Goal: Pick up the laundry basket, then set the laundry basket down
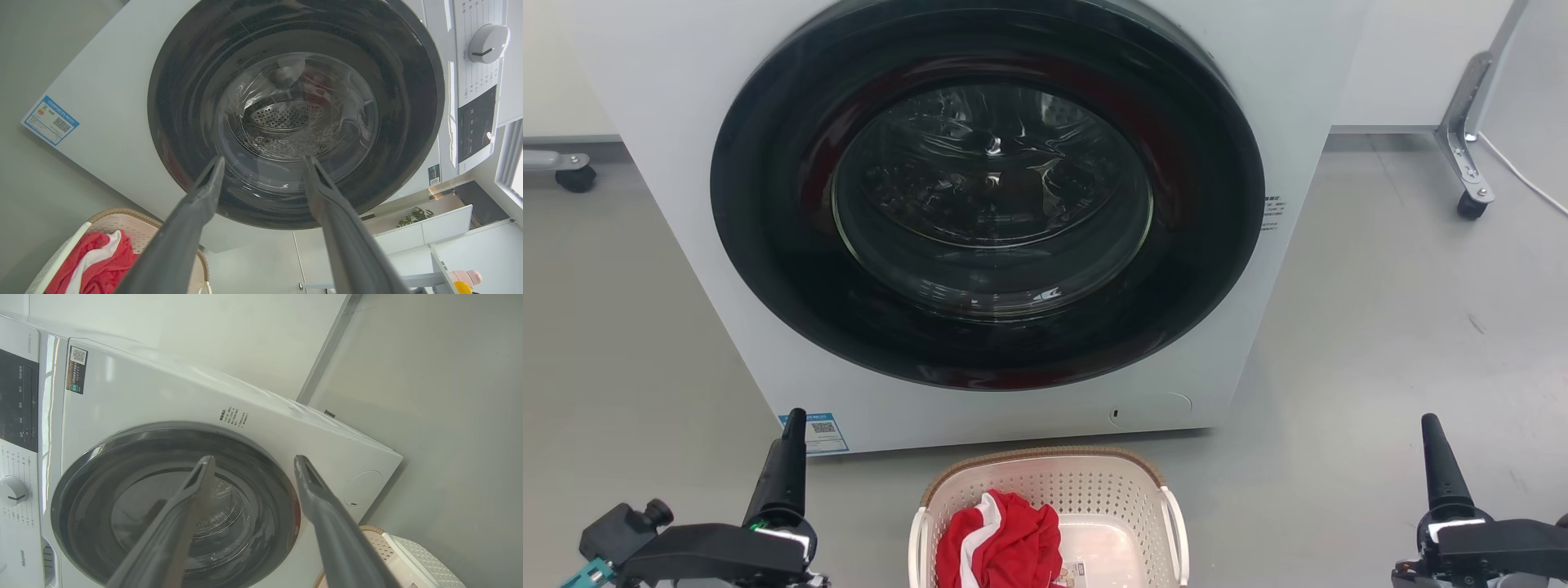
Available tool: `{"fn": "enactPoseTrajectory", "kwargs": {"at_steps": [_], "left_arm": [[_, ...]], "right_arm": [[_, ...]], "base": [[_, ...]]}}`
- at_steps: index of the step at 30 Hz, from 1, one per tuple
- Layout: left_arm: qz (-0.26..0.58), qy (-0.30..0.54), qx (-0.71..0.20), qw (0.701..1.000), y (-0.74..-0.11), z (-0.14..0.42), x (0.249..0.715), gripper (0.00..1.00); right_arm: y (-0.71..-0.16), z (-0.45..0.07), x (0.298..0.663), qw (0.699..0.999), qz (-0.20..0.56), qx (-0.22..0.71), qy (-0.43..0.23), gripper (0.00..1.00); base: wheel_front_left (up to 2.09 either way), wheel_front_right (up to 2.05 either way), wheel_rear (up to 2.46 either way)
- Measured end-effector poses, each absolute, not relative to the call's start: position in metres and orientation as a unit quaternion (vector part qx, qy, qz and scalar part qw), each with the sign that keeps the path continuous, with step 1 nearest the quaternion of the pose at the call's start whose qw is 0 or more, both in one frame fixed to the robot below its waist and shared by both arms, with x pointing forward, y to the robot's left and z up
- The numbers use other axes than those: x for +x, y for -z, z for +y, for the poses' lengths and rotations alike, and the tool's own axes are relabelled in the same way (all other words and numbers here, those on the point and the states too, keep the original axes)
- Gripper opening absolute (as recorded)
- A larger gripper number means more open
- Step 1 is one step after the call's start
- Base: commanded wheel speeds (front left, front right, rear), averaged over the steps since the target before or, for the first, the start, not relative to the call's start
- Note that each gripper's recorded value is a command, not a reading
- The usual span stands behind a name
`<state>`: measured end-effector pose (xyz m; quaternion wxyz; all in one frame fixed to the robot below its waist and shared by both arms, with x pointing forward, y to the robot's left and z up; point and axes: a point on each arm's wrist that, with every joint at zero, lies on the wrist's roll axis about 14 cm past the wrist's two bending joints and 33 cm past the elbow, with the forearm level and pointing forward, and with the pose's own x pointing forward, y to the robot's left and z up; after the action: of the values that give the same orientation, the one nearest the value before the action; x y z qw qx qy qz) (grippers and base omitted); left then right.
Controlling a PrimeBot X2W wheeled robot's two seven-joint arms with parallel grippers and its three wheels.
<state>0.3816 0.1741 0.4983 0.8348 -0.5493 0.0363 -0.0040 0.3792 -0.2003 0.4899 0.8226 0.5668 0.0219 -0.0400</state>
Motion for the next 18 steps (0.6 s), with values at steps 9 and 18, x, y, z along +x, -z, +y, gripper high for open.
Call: {"fn": "enactPoseTrajectory", "kwargs": {"at_steps": [9,18], "left_arm": [[0.03,0.018,-0.461,0.887,-0.509,0.17,0.383,1.0],[0.014,0.038,-0.368,0.929,-0.521,0.162,0.383,1.0]], "right_arm": [[-0.5,-0.195,0.381,0.871,0.02,0.49,0.028,1.0],[-0.511,-0.19,0.383,0.921,0.011,0.39,0.008,1.0]], "base": [[0.0,0.0,0.0],[0.0,0.0,0.0]]}}
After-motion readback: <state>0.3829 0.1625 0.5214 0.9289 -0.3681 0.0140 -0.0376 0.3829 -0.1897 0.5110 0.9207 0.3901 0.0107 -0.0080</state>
